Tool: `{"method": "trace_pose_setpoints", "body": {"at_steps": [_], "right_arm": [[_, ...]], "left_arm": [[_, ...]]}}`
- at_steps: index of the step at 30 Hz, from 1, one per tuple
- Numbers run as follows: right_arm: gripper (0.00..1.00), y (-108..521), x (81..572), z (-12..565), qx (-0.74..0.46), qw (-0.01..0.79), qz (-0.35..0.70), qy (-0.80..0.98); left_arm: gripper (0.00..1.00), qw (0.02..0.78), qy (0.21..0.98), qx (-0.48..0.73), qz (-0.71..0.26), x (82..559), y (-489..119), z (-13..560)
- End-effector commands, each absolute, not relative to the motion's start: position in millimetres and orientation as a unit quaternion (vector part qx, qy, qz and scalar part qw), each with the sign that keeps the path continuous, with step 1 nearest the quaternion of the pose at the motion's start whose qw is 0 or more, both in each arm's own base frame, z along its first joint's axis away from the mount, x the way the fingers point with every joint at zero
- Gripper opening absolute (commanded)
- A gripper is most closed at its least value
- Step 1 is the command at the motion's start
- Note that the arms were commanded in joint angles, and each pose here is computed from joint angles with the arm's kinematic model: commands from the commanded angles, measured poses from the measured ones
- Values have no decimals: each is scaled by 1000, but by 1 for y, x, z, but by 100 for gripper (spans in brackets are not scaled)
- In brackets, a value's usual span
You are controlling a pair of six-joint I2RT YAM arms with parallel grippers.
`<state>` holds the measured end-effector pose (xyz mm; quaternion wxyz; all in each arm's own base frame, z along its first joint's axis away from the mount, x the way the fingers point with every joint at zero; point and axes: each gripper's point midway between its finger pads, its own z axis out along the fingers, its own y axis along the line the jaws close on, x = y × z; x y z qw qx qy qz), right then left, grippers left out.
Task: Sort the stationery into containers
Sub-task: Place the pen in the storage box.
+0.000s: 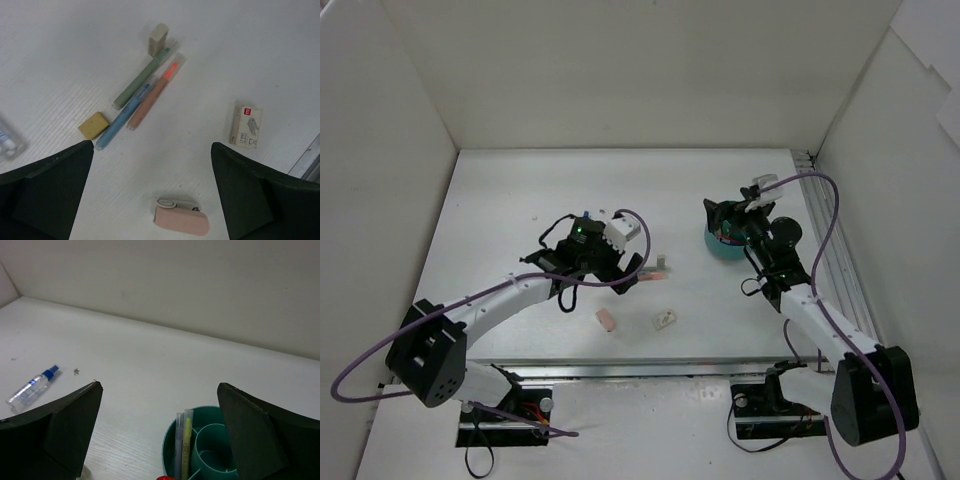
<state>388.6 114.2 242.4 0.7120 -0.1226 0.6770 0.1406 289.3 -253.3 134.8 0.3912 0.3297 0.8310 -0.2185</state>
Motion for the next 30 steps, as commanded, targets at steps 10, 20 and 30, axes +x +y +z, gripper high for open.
{"method": "trace_pose_setpoints", "body": {"at_steps": [10, 20, 30], "right_arm": [[98, 82, 350, 296, -37, 746, 137, 651], [98, 63, 342, 286, -17, 724, 94, 683], [98, 63, 341, 287, -22, 725, 89, 683]], "left_arm": [[100, 299, 790, 460, -273, 286, -328, 105], [100, 264, 807, 465, -251, 288, -338, 73], [92, 242, 833, 454, -202, 295, -334, 47]]}}
